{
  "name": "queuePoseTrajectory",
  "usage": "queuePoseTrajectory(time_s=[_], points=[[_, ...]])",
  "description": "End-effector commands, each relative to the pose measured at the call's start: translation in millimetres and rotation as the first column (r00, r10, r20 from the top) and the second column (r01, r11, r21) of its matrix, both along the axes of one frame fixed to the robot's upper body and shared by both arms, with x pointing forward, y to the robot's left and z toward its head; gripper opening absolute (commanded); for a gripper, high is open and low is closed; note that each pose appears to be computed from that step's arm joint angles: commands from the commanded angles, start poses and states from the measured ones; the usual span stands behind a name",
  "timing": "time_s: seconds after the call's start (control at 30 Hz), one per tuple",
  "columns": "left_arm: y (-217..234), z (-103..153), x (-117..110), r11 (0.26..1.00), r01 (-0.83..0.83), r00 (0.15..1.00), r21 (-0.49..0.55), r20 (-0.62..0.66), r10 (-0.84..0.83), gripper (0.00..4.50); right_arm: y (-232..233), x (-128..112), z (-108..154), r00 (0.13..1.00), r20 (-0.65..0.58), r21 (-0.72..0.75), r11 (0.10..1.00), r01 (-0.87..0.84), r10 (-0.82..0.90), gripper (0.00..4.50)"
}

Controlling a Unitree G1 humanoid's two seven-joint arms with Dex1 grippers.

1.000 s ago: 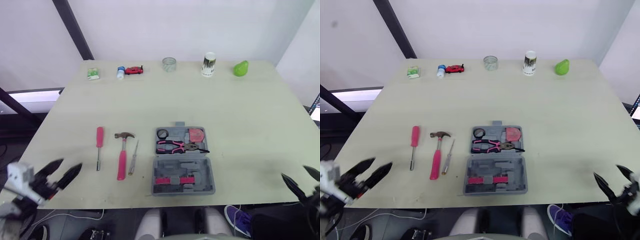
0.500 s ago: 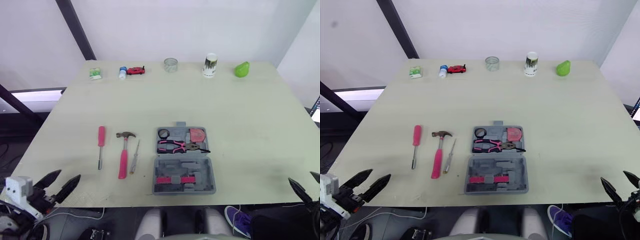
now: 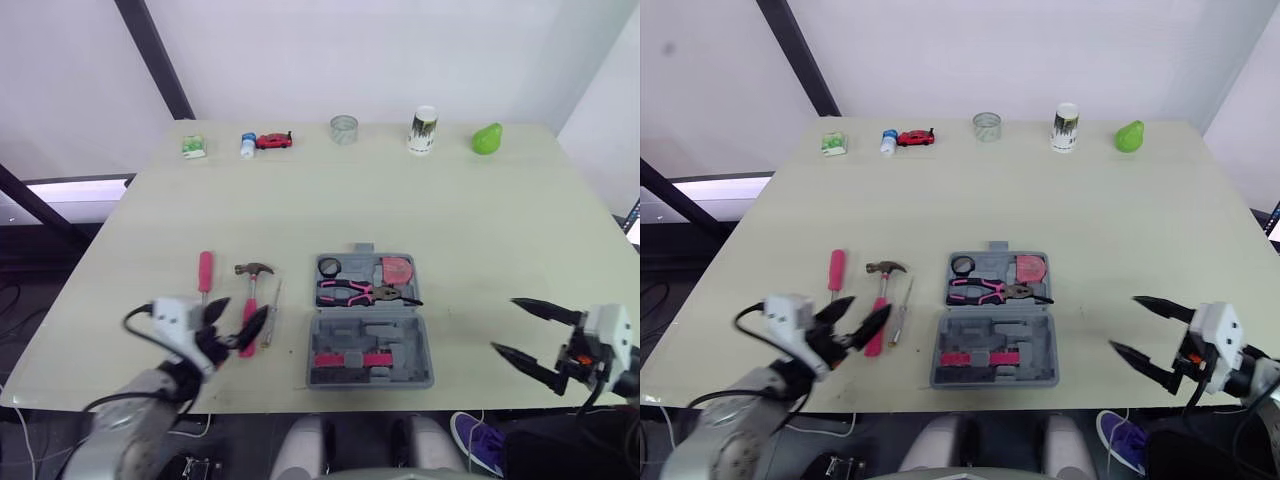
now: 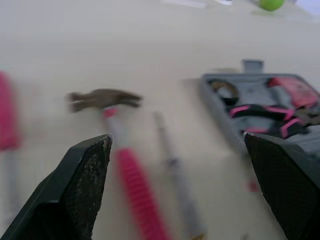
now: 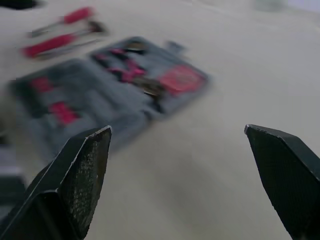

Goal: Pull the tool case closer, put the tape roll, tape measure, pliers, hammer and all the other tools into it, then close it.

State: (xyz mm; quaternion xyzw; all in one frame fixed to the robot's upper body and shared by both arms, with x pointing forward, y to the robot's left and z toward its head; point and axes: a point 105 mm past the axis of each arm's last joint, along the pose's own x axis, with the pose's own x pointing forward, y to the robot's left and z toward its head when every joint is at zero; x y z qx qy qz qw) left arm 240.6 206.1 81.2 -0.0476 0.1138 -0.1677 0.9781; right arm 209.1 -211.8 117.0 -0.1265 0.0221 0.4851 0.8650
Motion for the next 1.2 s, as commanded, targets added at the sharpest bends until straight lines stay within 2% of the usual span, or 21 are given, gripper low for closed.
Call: queuePoseTrajectory(time_s=[0.03,0.1,0.23,0.37,0.47,0.6,0.87,0.97,1.0,1.2], points=[[-7.4,1.4,7.3,0.992,-0.079,0.997,0.098,0.003,0.079,4.5,18.5,-7.2,21.0,0.975,0.085,0.004,0.978,-0.208,0.207,4.48],[-13.7,-1.7,9.9,0.988,-0.111,0.994,0.107,-0.011,0.113,4.5,24.1,-6.7,27.1,0.953,0.111,-0.011,0.959,-0.282,0.282,4.48],[-24.7,-9.0,10.6,0.976,-0.161,0.985,0.145,-0.036,0.168,4.5,25.4,6.2,35.3,0.941,0.121,-0.015,0.949,-0.316,0.315,4.48],[-33.4,-11.3,12.5,0.971,-0.208,0.975,0.117,-0.054,0.215,4.5,23.6,11.4,33.8,0.939,0.122,-0.024,0.947,-0.321,0.321,4.48],[-37.9,-21.2,12.1,0.961,-0.229,0.963,0.157,-0.107,0.247,4.5,24.6,12.3,29.4,0.938,0.115,-0.027,0.945,-0.325,0.326,4.48],[-38.5,-24.3,16.0,0.949,-0.23,0.96,0.216,-0.11,0.257,4.5,26.6,12.7,29.2,0.94,0.114,-0.02,0.947,-0.321,0.322,4.48],[-39.7,-32.1,23.4,0.951,-0.238,0.951,0.199,-0.152,0.27,4.5,27.9,13.5,31.5,0.942,0.116,-0.021,0.949,-0.315,0.315,4.48],[-40.5,-37.7,28.5,0.959,-0.223,0.952,0.176,-0.173,0.253,3.71,28.4,13.8,32.1,0.944,0.117,-0.018,0.951,-0.307,0.307,4.5],[-40.2,-38.9,29.8,0.96,-0.221,0.952,0.174,-0.174,0.25,3.29,28.8,13.8,32.2,0.945,0.12,-0.016,0.952,-0.305,0.304,4.5],[-34.2,-43.5,31.9,0.955,-0.231,0.95,0.186,-0.168,0.262,3.29,28.7,13.6,30.9,0.95,0.121,-0.017,0.957,-0.288,0.288,4.5]])
